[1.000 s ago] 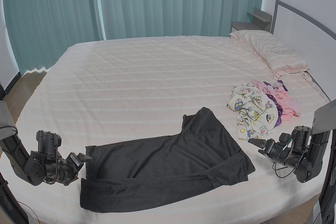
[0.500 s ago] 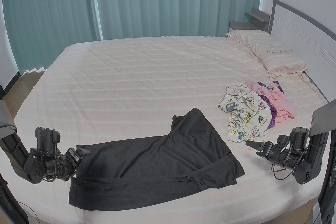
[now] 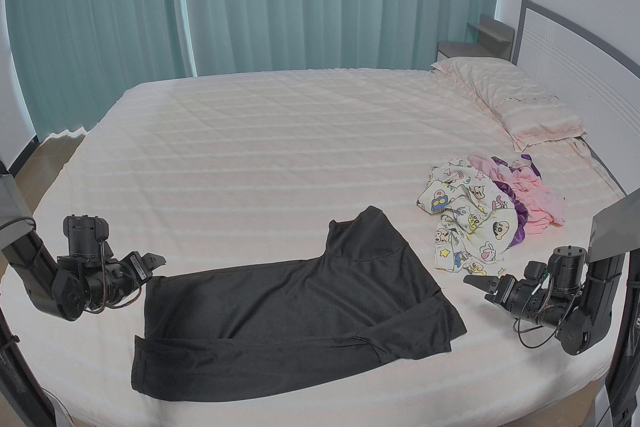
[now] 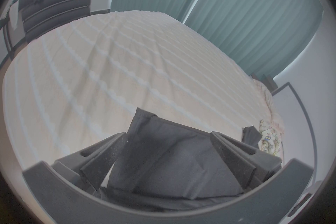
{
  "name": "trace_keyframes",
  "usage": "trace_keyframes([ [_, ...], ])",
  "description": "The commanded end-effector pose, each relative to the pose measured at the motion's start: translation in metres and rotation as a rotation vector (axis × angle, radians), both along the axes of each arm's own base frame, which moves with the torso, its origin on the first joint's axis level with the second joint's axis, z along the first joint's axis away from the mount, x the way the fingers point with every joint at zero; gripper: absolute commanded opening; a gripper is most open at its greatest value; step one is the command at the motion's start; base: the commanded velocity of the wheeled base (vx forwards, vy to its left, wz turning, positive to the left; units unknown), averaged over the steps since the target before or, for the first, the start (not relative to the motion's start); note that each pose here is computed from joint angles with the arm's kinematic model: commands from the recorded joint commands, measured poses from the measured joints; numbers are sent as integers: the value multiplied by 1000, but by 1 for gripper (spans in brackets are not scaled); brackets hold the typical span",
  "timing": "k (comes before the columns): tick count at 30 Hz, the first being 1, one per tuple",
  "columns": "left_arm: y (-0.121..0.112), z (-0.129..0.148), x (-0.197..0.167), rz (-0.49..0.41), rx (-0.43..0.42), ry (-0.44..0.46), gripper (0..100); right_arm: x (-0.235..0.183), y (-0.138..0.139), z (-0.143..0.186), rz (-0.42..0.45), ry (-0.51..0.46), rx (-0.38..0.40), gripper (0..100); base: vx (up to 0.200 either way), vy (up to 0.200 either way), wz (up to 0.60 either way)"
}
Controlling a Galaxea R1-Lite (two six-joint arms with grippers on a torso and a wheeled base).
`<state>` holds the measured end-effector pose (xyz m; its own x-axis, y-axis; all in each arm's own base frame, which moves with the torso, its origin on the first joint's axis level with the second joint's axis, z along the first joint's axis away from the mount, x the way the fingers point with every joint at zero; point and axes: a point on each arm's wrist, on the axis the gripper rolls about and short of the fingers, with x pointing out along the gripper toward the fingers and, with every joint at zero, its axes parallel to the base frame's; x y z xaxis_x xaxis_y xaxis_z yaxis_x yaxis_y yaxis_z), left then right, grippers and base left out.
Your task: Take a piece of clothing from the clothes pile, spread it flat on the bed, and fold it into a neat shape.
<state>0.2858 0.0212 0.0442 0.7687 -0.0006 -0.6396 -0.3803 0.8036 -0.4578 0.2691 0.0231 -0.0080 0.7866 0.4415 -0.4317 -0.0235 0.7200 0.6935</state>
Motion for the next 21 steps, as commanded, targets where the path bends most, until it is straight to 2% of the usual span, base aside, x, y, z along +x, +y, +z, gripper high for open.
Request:
trace_keyframes([
  [1, 7, -37, 33, -36, 55, 62, 100, -1, 4, 0, 11, -6, -6, 100, 0, 0, 0],
  [5, 9, -48, 45, -35, 60, 71, 100, -2, 4, 0, 13, -4, -9, 100, 0, 0, 0],
  [9, 14, -57, 57, 25, 107, 49, 100, -3, 7, -1, 26, 2, -10, 100, 0, 0, 0],
  [16, 14, -73, 58, -18, 169, 17, 100, -4, 9, -2, 35, 4, -13, 100, 0, 0, 0],
  [21, 15, -83, 60, -24, 169, 9, 100, -4, 11, -4, 42, 10, -13, 100, 0, 0, 0],
])
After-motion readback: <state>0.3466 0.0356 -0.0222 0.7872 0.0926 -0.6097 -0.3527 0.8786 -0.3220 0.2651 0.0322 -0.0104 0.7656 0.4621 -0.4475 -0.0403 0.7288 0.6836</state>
